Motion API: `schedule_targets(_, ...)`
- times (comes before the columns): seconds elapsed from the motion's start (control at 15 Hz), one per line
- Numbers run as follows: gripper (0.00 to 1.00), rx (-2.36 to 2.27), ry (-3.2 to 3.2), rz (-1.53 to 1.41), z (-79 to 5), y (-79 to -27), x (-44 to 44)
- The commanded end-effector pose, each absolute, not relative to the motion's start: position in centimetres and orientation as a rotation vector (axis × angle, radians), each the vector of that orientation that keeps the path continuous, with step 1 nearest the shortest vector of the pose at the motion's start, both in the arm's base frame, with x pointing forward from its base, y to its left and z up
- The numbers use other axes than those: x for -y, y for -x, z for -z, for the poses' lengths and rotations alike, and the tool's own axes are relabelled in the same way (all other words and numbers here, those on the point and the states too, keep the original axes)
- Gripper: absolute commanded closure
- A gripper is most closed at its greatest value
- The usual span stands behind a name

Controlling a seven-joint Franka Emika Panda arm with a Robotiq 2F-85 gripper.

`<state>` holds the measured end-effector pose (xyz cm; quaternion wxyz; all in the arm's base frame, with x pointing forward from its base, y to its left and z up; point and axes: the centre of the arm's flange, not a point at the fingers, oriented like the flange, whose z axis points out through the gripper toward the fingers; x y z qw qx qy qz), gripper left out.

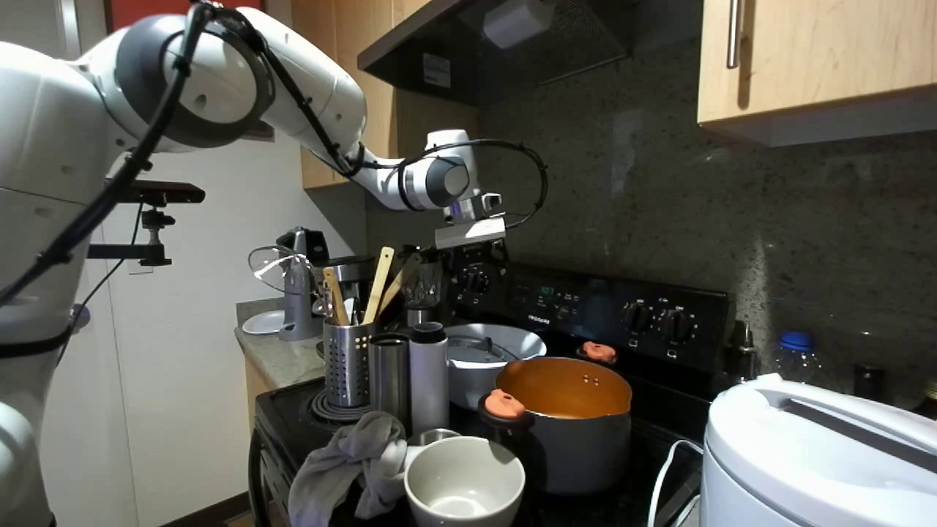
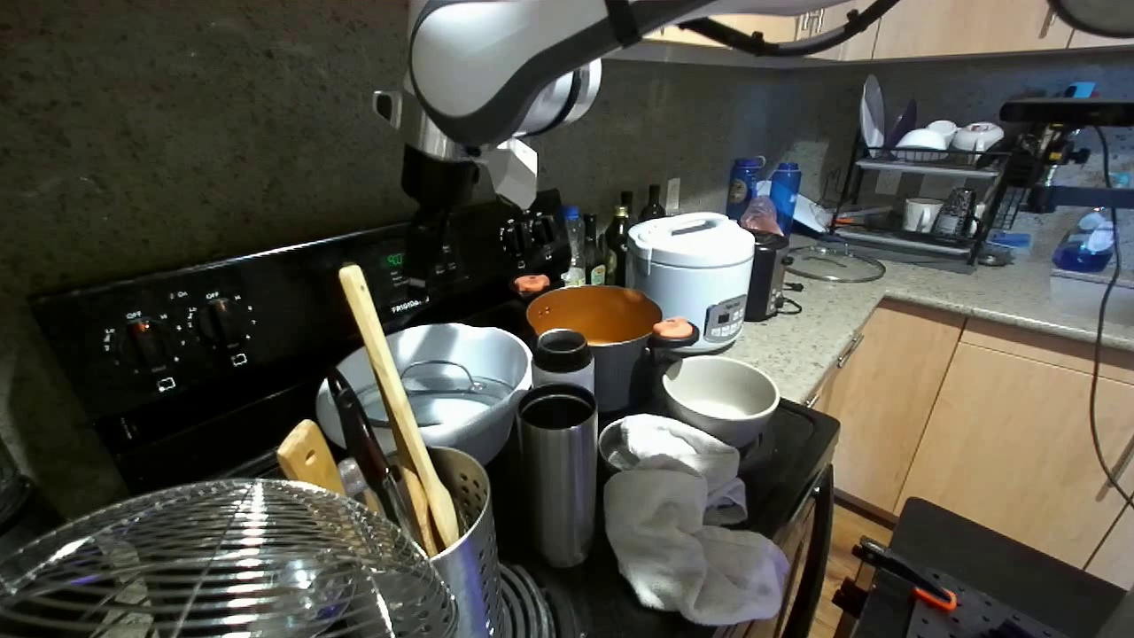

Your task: Take the lid off the pot, put it in the bowl then use a wooden spatula to stir in the pot

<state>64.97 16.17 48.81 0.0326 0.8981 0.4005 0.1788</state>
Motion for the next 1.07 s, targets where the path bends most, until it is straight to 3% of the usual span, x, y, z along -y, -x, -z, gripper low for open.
schedule_targets(0.0, 0.00, -1.318, -2.889, -0.415, -52.7, -59.9, -13.0)
schedule_targets(0.53, 0.00, -1.711, -3.115, -0.163, -57.5, -46.5, -11.0)
schedule_targets(1.0, 0.00, -1.911, -3.155, -0.372, -56.1, -43.0, -14.9)
